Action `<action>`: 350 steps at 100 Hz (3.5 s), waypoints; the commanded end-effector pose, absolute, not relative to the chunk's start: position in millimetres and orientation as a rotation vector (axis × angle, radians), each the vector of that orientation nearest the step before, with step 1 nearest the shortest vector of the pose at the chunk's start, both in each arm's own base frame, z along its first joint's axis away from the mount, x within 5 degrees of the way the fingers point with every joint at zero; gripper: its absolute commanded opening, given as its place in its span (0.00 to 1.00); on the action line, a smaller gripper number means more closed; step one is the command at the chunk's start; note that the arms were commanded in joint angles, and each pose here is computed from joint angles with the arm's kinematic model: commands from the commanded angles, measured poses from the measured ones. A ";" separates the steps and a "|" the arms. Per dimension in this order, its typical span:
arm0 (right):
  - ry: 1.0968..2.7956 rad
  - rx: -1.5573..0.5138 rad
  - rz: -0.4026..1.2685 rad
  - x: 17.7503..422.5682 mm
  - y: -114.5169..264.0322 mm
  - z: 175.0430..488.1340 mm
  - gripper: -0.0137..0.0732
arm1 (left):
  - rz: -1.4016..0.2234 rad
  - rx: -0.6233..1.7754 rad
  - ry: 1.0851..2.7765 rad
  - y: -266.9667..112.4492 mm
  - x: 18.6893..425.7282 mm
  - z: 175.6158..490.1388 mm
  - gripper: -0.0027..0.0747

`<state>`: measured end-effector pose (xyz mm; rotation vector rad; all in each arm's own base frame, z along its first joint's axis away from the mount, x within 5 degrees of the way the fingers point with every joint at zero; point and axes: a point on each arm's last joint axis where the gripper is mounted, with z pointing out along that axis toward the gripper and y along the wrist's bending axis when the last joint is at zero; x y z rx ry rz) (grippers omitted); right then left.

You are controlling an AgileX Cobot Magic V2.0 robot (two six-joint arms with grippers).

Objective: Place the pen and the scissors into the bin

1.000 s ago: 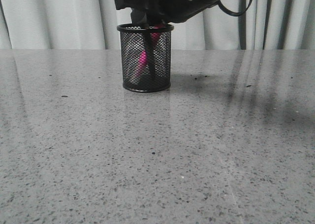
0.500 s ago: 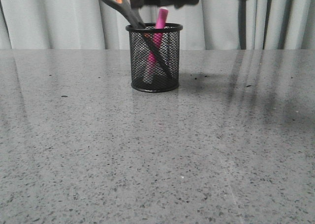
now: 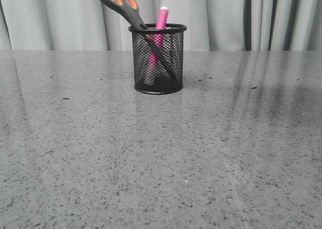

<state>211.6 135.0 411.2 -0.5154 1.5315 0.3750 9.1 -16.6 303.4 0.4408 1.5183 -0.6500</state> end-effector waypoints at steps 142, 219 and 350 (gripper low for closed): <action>1.424 -0.599 0.162 66.0 34.9 338.3 0.08 | -0.445 0.260 1.613 -24.0 51.4 297.3 0.05; 1.424 -0.599 0.162 66.0 34.9 338.3 0.08 | -0.170 0.156 1.638 -13.5 65.3 203.3 0.05; 1.424 -0.599 0.162 66.0 34.9 338.3 0.08 | -0.175 -0.009 1.688 -5.6 54.1 186.5 0.05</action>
